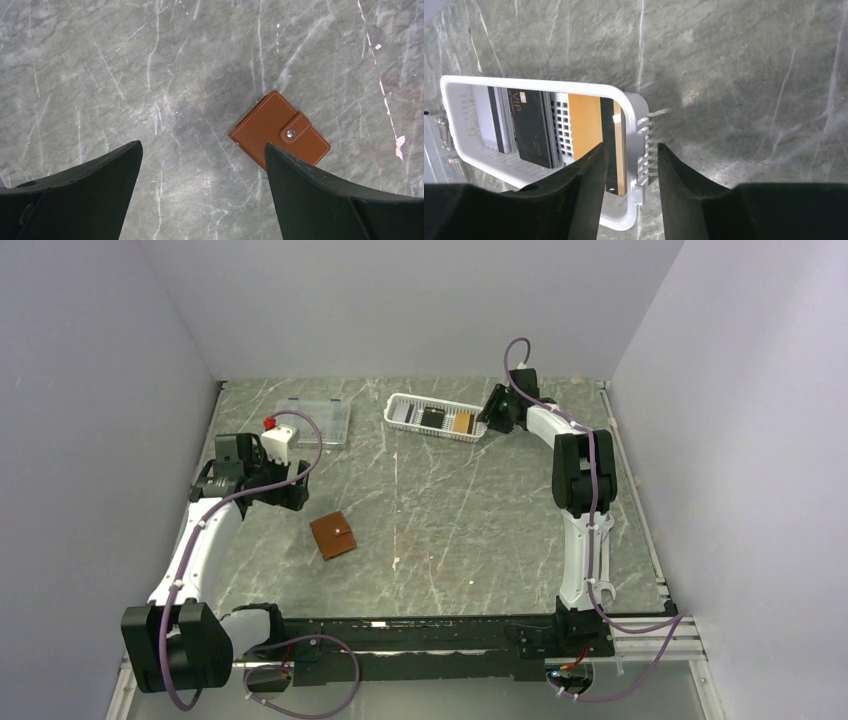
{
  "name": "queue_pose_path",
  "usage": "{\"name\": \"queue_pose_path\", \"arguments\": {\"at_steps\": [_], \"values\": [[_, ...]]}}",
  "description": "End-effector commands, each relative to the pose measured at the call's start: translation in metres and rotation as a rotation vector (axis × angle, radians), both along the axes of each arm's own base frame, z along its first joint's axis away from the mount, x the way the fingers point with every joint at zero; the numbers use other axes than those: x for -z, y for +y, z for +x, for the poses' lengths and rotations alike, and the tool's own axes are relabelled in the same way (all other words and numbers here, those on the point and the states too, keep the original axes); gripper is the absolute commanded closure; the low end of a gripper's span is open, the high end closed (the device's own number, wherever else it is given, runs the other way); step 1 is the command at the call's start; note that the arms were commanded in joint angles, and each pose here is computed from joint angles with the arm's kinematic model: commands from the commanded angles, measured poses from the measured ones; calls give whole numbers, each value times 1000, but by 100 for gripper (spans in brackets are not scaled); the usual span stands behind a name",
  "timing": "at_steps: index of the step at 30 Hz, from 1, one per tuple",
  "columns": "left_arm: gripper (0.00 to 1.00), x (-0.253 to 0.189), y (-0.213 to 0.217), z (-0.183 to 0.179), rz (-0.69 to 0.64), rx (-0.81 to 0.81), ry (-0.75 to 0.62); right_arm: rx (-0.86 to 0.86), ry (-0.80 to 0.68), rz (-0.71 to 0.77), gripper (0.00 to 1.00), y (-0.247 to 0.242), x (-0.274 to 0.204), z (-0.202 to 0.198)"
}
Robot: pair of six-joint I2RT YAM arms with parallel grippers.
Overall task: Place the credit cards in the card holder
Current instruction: Move the storage box to the center of the board.
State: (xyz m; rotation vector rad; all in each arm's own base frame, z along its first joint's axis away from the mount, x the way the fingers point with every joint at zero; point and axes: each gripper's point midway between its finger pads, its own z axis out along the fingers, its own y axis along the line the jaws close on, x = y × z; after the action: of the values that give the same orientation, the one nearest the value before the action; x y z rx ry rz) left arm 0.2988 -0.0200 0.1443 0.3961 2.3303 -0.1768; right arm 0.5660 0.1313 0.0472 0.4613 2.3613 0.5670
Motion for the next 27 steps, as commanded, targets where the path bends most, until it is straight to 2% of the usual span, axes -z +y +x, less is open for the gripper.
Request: {"name": "queue_pose_path", "arguments": {"at_steps": [1,6,12,19,27], "values": [[1,0,6,-4,51,8,-17,20,-29,41,59,3,-10,4],[1,2,5,-7,55,19,-20,29,-12,49,70,3,-6,-7],[1,1,9,-7,83,25,-27,41,13,43,79,-2,0,-27],[1,7,13,-10,134,52,-33,49,47,32,84,-7,3,-60],[1,23,13,-14,181,112,6,13,115,-8,88,-10,16,-132]]}}
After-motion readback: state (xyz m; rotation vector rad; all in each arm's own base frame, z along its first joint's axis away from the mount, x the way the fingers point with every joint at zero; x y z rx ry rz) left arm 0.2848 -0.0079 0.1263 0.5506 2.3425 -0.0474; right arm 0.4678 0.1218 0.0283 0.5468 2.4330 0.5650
